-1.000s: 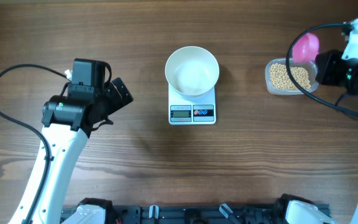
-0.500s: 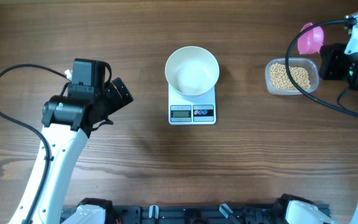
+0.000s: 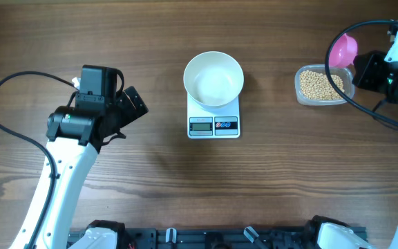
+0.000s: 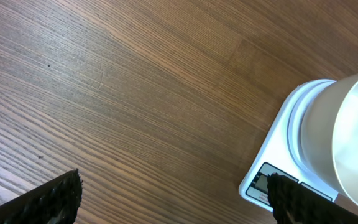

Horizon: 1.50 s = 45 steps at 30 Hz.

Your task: Scoop item into bowl and weigh 150g on scale

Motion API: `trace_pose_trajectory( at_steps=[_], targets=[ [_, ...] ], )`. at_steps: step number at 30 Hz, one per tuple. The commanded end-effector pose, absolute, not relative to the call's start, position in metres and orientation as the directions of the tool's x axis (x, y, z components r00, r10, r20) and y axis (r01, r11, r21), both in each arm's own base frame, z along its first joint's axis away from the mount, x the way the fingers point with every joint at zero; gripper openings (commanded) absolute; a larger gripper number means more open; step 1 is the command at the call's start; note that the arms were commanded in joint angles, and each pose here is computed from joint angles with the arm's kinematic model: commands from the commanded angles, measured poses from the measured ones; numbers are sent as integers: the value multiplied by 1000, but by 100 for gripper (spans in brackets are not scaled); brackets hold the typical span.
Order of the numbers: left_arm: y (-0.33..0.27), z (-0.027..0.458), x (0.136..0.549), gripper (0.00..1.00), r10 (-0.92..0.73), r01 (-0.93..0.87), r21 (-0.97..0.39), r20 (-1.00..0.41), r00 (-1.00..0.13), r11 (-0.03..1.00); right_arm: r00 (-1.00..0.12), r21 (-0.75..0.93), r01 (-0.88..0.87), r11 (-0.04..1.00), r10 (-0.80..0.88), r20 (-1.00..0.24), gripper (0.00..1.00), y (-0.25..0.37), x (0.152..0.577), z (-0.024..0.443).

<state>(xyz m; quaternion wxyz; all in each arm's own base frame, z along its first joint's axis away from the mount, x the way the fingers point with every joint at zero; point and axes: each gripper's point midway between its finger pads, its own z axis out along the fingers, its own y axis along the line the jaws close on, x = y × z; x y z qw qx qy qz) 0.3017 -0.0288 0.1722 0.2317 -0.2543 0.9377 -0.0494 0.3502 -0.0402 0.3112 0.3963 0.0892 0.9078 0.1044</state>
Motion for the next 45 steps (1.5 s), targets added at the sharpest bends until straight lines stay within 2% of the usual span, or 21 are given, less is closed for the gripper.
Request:
trace_pose_trajectory(
  at_steps=[1,9,15,19,23,24,27,30,34,45],
  targets=[
    [-24,175,301,100,-501,-459,-205,-422,-756,865,-668,274,86,958,259,-698,4,-39,353,310],
    [-27,179,309,100,-507,-449,-236,-441,-741,862,-675,306,46,951,256,-692,4,-30,351,312],
    [-61,193,326,100,-505,-339,-410,-419,-754,847,-668,288,22,957,229,-708,4,-28,347,317],
    [-92,203,327,100,-477,-239,-537,-362,-801,809,-656,260,-1,966,196,-729,4,-28,344,322],
    [-112,208,322,100,-449,-189,-594,-328,-831,782,-653,254,1,967,193,-733,4,-28,342,324],
    [-116,208,321,92,-459,-200,-603,-312,-832,772,-654,254,1,967,193,-731,4,-28,342,324],
    [-127,206,319,32,-459,-207,-605,-297,-837,769,-659,256,3,967,194,-727,4,-28,341,322],
    [-137,198,319,4,-439,-205,-576,-303,-846,792,-660,257,4,966,195,-725,4,-28,340,322],
    [-164,178,315,4,-386,-190,-544,-271,-882,817,-663,258,5,966,196,-722,4,-28,340,321],
    [-226,113,328,4,-237,-88,-422,-315,-919,902,-701,271,19,962,206,-682,4,-25,331,312]
  ],
)
